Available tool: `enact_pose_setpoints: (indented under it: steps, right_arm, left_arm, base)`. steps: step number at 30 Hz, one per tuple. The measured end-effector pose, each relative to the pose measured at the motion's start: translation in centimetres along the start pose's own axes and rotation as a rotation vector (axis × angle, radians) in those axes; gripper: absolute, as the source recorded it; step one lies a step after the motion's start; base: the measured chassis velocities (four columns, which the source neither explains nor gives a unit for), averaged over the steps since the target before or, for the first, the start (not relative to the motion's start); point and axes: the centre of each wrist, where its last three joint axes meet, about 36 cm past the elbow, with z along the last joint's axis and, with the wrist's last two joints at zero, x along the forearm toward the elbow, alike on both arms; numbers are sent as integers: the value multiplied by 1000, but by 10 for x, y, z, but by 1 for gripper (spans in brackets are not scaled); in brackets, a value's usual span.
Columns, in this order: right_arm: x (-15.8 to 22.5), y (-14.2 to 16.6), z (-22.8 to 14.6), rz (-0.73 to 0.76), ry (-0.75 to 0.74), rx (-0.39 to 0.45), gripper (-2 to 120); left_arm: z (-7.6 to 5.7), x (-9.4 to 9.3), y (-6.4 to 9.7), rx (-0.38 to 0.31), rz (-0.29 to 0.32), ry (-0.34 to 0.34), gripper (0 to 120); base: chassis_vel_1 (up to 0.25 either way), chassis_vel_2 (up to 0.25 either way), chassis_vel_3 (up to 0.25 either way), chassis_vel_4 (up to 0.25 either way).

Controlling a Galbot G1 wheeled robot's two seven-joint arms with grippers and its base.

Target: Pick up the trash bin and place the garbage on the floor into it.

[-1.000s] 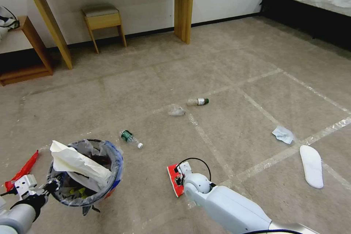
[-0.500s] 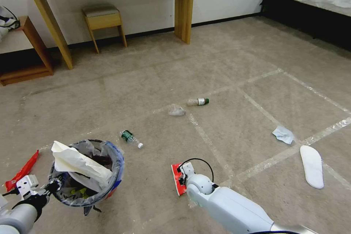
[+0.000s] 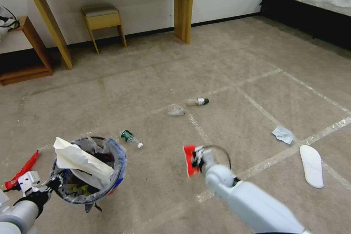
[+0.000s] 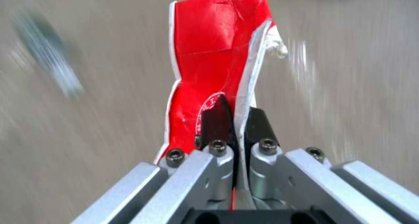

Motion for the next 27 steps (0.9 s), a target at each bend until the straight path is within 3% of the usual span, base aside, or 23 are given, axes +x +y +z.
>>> enact_pose_setpoints:
  steps: [1,6,12,20,23,27]
  right_arm:
    - [0,0,0,0,0,0,0]
    - [21,-4,-66,-161,-328,-44,0]
    - [46,5,-118,-350,-582,-75,0]
    - [73,28,-156,-609,-750,-19,0]
    - [74,34,-159,-643,-757,-17,0]
    - [78,68,-167,-757,-738,-35,0]
  left_arm:
    - [0,0,0,0,0,0,1]
    - [-2,1,-4,-5,13,5,1]
    - [-4,2,-14,-21,48,18,1]
    - [-15,-2,-22,-49,87,40,1]
    - [-16,-3,-23,-51,91,43,1]
    - [-23,-3,-25,-64,111,55,1]
  base:
    - [0,0,0,0]
    - [0,0,0,0]
    - [0,0,0,0]
    - [0,0,0,0]
    - [0,0,0,0]
    - [0,0,0,0]
